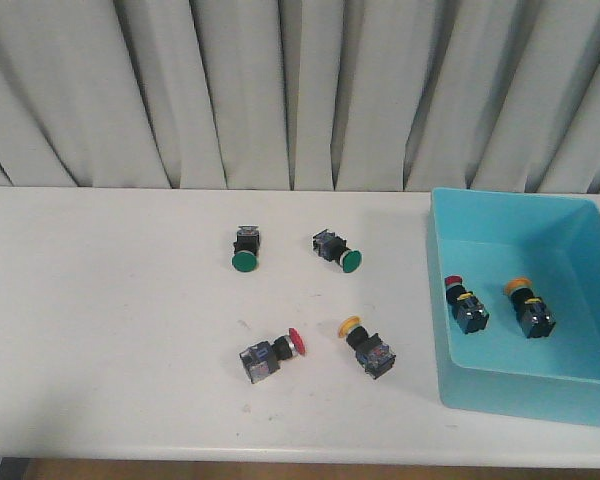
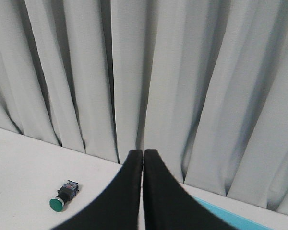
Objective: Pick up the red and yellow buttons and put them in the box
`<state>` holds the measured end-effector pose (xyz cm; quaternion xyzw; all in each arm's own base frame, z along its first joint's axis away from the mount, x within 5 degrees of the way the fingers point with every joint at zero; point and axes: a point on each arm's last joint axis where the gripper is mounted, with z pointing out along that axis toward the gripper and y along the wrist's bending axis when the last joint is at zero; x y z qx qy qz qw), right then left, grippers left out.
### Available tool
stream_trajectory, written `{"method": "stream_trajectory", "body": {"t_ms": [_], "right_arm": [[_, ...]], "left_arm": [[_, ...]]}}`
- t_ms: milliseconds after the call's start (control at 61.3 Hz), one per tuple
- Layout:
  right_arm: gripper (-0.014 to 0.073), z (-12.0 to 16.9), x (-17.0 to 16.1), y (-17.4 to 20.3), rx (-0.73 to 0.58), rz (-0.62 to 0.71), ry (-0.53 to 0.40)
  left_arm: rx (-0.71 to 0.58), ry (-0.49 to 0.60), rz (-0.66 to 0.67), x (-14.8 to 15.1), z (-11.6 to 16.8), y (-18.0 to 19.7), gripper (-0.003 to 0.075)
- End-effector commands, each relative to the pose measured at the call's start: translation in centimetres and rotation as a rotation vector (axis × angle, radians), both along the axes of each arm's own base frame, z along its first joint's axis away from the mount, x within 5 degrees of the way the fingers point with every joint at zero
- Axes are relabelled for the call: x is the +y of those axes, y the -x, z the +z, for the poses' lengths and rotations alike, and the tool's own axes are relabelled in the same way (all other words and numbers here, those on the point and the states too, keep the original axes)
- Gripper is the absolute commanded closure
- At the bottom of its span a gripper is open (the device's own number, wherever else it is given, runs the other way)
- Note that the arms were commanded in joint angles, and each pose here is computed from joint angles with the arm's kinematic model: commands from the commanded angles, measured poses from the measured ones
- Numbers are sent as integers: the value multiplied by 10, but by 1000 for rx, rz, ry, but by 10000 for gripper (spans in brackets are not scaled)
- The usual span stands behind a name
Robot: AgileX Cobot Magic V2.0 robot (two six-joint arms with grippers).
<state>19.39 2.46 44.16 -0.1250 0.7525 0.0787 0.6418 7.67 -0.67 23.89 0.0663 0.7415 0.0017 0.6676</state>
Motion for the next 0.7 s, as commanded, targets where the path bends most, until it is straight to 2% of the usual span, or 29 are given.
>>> {"method": "stream_trajectory", "body": {"t_ms": [0,114,261,440,685], "right_arm": [[601,16,-2,4,-86,-26,-20],[601,16,-2,4,-86,-26,-20],[601,16,-2,4,-85,-25,-20],[601,16,-2,4,-83,-24,-19],[601,16,-2,4,-83,-24,-19]], "left_arm": [[-134,56,64,5,-13,14,727],[-166,77,137,9,-35,22,727],[-113,111,212,14,-54,20,727],[-114,66,201,13,-53,20,727],[-103,35,103,8,-54,19,727]]}}
